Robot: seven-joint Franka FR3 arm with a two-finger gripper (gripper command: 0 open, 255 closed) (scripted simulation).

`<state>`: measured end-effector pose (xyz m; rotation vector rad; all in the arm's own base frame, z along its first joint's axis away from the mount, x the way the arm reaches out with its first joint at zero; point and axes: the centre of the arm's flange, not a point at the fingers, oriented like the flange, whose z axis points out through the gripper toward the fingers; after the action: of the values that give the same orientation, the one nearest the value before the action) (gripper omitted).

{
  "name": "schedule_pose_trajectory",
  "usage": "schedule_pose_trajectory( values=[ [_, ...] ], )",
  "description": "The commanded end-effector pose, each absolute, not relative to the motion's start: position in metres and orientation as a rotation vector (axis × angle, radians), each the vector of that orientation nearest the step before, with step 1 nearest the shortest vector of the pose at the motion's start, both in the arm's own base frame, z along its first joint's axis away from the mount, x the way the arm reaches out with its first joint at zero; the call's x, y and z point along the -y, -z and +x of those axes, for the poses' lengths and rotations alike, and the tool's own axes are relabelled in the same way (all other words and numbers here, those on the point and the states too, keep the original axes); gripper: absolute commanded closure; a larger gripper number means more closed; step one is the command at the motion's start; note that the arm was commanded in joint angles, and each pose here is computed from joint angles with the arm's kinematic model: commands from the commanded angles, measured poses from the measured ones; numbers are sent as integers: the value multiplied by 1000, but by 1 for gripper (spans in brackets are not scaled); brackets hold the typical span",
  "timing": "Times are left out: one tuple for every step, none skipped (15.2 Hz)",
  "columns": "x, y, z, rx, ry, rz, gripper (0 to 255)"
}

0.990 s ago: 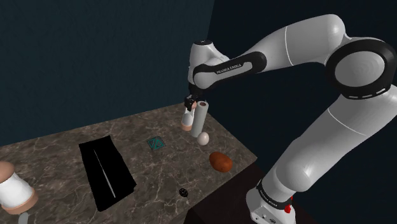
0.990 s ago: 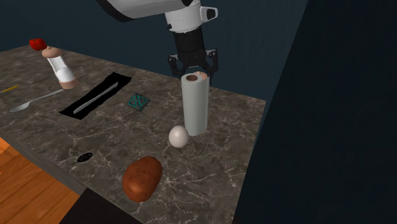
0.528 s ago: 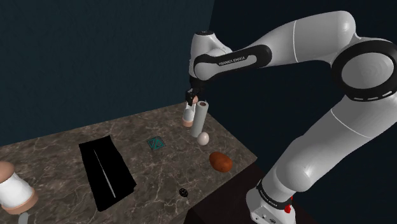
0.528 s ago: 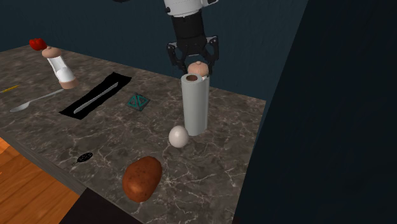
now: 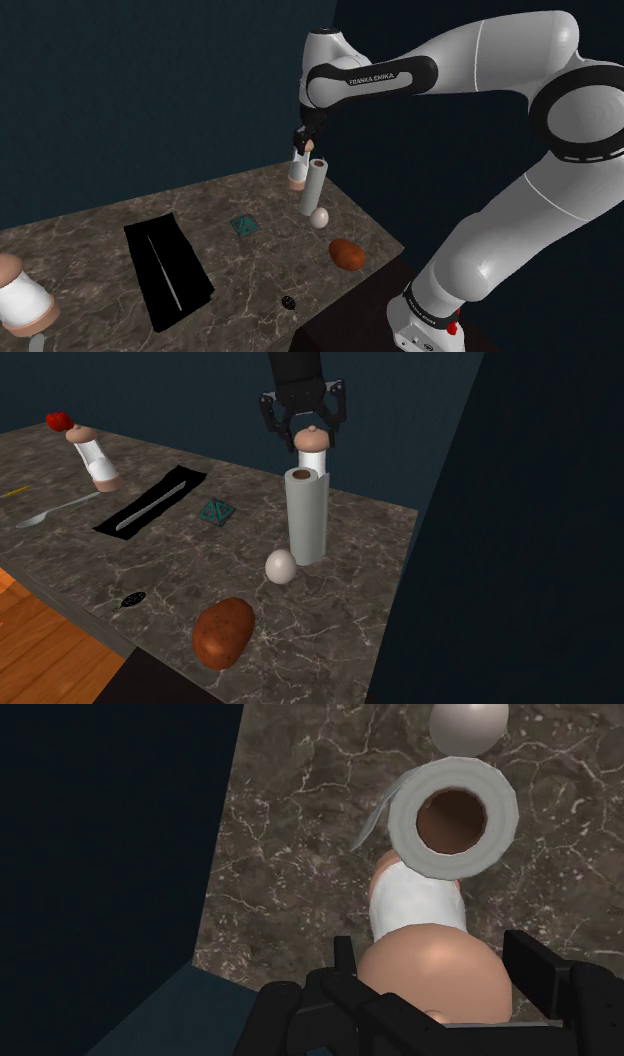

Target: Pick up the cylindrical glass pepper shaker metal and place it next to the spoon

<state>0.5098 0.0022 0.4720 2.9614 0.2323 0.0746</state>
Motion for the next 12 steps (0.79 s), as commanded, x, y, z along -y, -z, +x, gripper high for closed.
schedule_pose_trajectory(
  values=[
    [-2,-483,508,-233,-74,2961,255],
    [-2,-488,508,-233,-74,2961,255],
    [-2,-493,508,-233,-74,2961,255],
    [-2,-499,508,-233,-74,2961,255],
    [-2,-504,508,-233,-74,2961,255],
    [-2,-509,508,-233,-74,2961,255],
    [-2,-514,508,-233,-74,2961,255],
    [-2,-520,508,-233,-74,2961,255],
    [-2,-525,508,-233,-74,2961,255],
    [-2,-530,508,-233,-74,2961,255],
    [-2,-535,508,-233,-74,2961,255],
    [-2,-541,508,-233,-74,2961,255]
  ],
)
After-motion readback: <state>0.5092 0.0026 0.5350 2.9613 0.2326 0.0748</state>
